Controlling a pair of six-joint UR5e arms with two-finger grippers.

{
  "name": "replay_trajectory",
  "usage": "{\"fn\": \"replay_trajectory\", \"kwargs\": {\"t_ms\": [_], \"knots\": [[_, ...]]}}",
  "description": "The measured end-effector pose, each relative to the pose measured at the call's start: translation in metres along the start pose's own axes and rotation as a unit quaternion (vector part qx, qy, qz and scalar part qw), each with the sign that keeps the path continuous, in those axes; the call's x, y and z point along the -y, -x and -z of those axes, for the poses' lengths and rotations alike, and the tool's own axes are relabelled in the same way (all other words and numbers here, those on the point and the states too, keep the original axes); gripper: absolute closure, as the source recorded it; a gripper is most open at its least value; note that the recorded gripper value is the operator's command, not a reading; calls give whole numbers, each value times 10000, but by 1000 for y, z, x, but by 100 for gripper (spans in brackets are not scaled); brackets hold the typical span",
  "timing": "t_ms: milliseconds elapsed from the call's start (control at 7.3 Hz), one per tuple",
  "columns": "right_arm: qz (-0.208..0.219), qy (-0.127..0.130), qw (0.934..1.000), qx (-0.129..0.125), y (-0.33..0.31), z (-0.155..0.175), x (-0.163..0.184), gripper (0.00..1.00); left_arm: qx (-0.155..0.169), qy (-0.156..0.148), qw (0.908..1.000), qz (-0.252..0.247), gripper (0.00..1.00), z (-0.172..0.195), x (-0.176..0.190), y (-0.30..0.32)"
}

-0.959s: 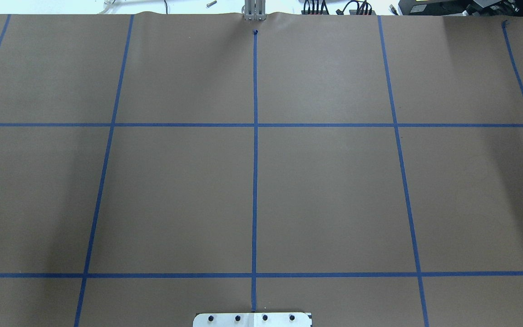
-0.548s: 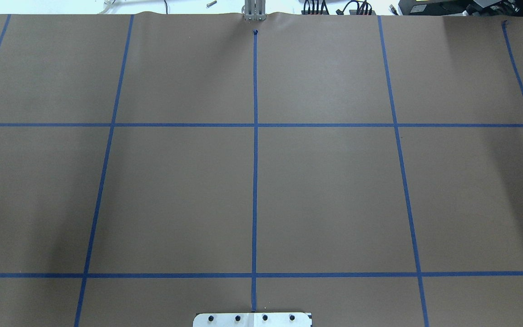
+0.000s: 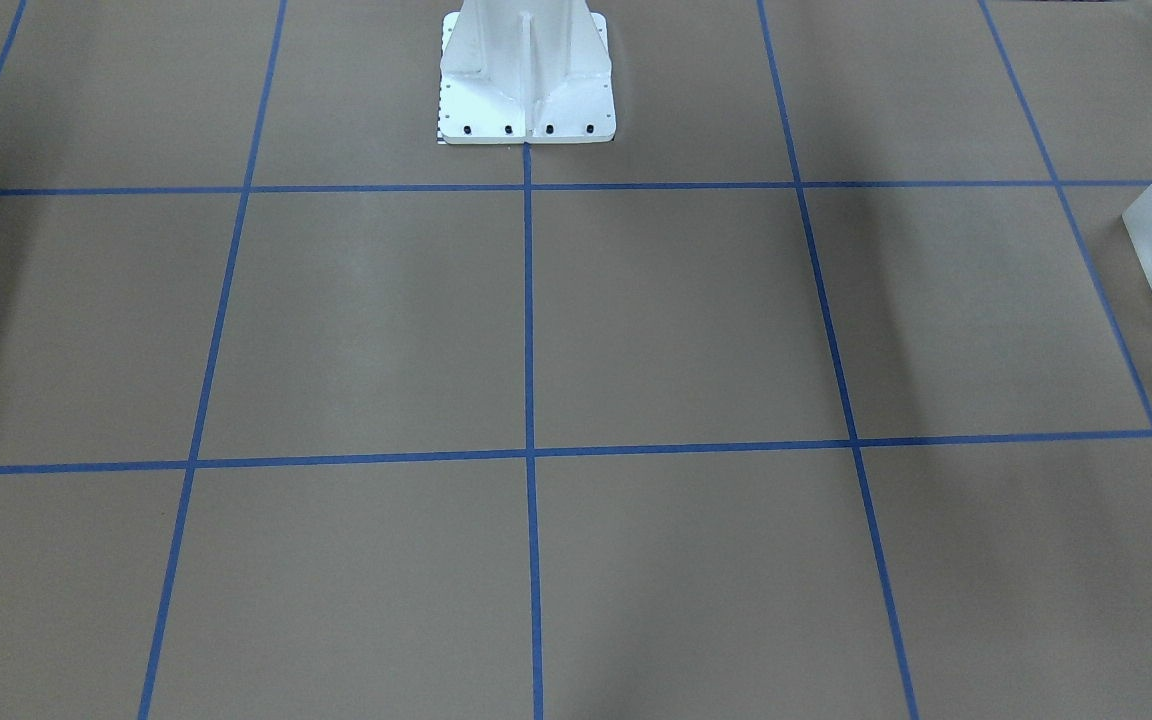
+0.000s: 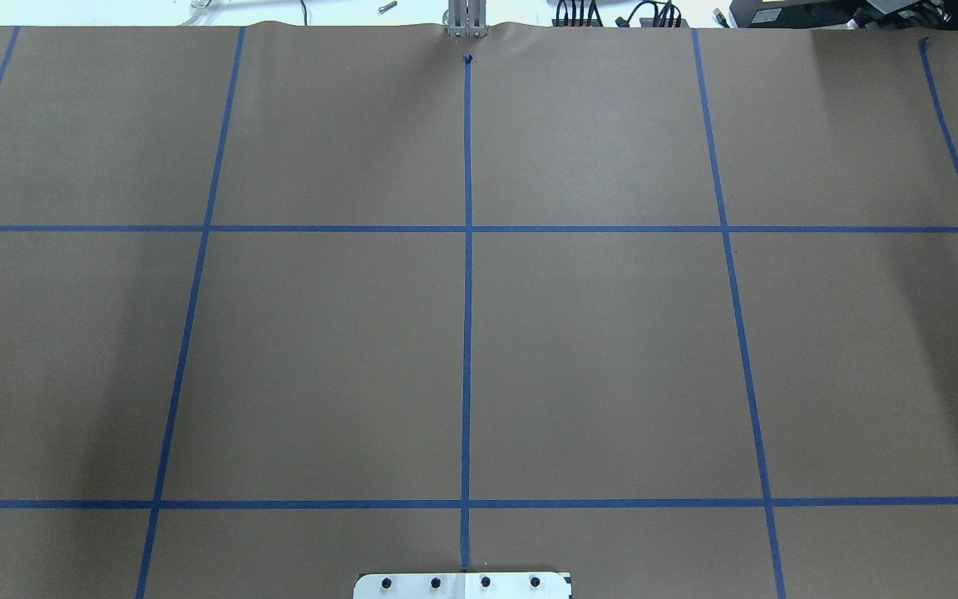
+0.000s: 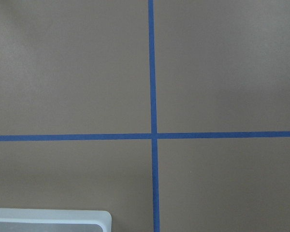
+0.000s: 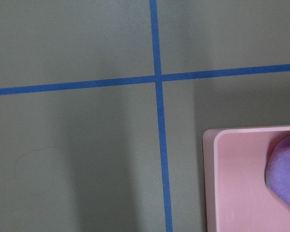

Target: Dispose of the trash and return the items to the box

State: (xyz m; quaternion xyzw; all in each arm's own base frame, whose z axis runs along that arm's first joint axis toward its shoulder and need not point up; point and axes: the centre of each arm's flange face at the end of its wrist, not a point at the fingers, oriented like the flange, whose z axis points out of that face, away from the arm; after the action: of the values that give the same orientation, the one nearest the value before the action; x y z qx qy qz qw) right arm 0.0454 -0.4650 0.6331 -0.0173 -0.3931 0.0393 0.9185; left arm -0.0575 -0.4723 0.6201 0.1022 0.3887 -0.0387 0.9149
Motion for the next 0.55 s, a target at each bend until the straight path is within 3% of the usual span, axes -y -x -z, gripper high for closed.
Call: {"fn": "replay_trajectory", "kwargs": {"t_ms": [548], "knots": [[-10,14,10000,31,0,-1,0,0,2,12,10000,11,1,-2,0,2]]}}
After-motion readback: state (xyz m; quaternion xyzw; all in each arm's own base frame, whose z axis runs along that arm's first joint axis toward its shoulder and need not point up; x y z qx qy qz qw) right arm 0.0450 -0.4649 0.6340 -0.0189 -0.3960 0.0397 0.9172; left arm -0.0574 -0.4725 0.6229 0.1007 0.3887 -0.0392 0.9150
